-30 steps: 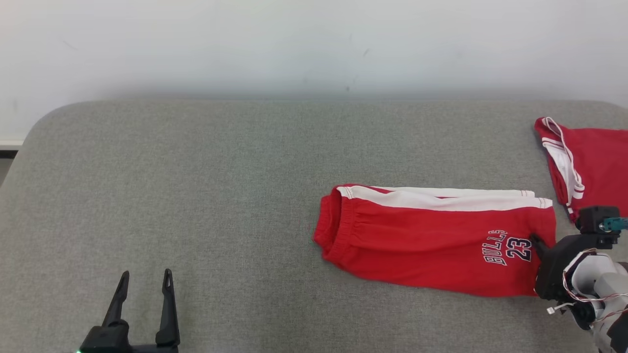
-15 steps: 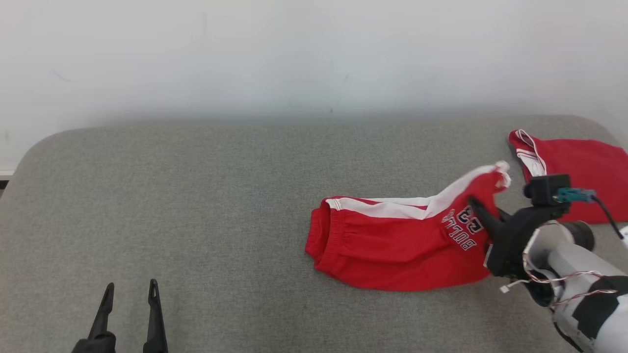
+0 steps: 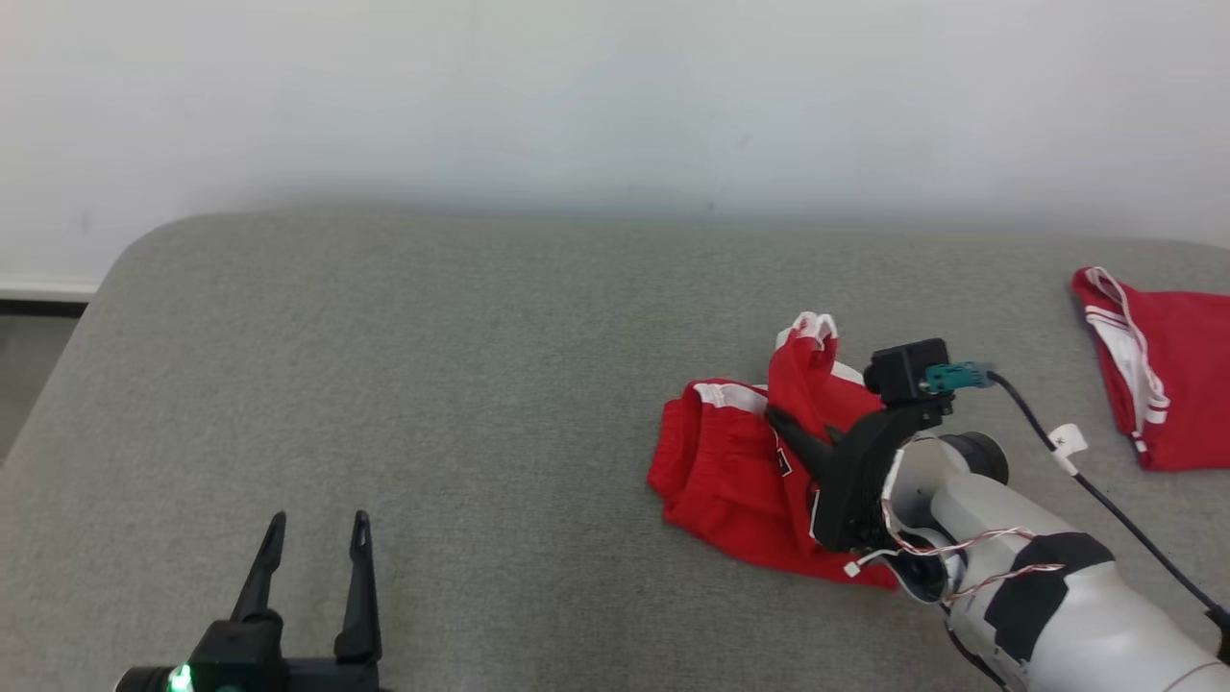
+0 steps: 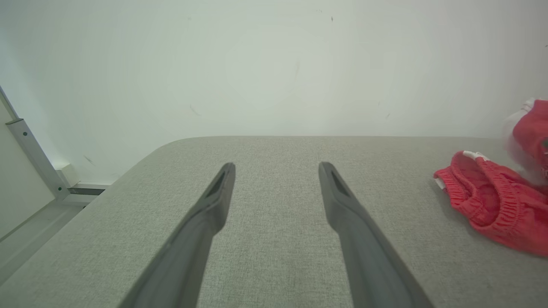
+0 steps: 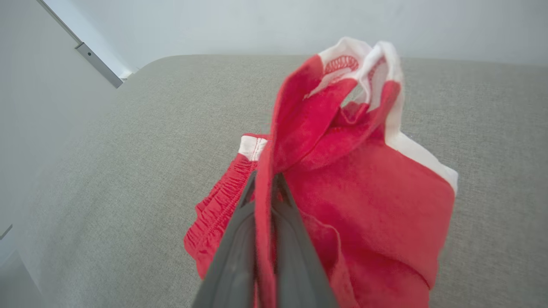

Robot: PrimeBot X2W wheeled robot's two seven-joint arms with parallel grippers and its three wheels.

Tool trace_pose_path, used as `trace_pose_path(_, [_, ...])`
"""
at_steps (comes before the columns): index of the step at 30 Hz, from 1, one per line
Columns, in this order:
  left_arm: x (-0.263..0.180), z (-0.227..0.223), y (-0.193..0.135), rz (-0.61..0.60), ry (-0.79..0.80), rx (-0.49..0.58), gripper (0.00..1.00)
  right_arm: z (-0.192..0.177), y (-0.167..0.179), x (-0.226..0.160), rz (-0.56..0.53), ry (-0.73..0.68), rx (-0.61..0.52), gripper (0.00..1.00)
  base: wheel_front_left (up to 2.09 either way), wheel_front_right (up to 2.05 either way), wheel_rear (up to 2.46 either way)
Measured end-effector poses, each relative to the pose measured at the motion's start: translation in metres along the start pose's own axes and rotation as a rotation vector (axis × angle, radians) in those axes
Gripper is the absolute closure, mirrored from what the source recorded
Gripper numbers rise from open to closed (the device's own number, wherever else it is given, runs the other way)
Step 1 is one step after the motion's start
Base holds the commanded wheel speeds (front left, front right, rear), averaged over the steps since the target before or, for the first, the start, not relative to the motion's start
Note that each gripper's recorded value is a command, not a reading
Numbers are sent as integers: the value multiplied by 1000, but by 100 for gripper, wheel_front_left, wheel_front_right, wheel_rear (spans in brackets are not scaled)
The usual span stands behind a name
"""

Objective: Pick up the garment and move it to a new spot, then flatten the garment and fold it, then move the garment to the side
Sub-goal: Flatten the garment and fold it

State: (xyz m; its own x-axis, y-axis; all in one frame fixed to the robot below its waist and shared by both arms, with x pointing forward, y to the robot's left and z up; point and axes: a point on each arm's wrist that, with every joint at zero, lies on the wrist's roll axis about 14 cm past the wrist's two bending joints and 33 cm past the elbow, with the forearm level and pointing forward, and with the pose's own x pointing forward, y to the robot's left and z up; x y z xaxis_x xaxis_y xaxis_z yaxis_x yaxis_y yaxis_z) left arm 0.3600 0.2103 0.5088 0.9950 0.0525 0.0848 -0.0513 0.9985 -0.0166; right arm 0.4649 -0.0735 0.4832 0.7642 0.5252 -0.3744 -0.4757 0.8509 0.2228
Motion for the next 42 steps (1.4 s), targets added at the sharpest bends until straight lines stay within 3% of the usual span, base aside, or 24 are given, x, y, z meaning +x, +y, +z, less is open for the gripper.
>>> trace_pose_path(8, [1, -3, 5, 20, 11, -15, 0, -27, 22, 29, 33, 107, -5, 100, 0, 0, 0])
trace_pose_path(9, [0, -4, 7, 25, 15, -15, 0, -29, 24, 30, 37, 110, -10, 69, 0, 0, 0])
trace_pose_path(10, [0, -5, 7, 28, 18, -19, 0, -28, 25, 32, 42, 100, -12, 0, 0, 0, 0])
trace_pose_path(16, [1, -4, 12, 44, 13, -22, 0, 10, 17, 23, 41, -71, -38, 0, 0, 0, 0])
trace_pose_path(23, [3, -2, 8, 36, 5, -24, 0, 42, -42, -19, -86, -237, -45, 0, 0, 0, 0])
trace_pose_path(30, [10, 0, -1, 8, -5, -22, 0, 24, -82, -47, -194, -255, -7, 0, 0, 0, 0])
trace_pose_path(31, [11, -1, -1, 7, -1, -21, 0, 18, -84, -48, -201, -247, 2, 66, 0, 0, 0])
trace_pose_path(32, [12, -3, -1, 5, 5, -18, 0, 5, -86, -47, -210, -224, 16, 100, 0, 0, 0])
trace_pose_path(42, [16, -7, 2, 7, 17, 2, 0, -30, -65, -23, -156, -142, -40, 100, 0, 0, 0])
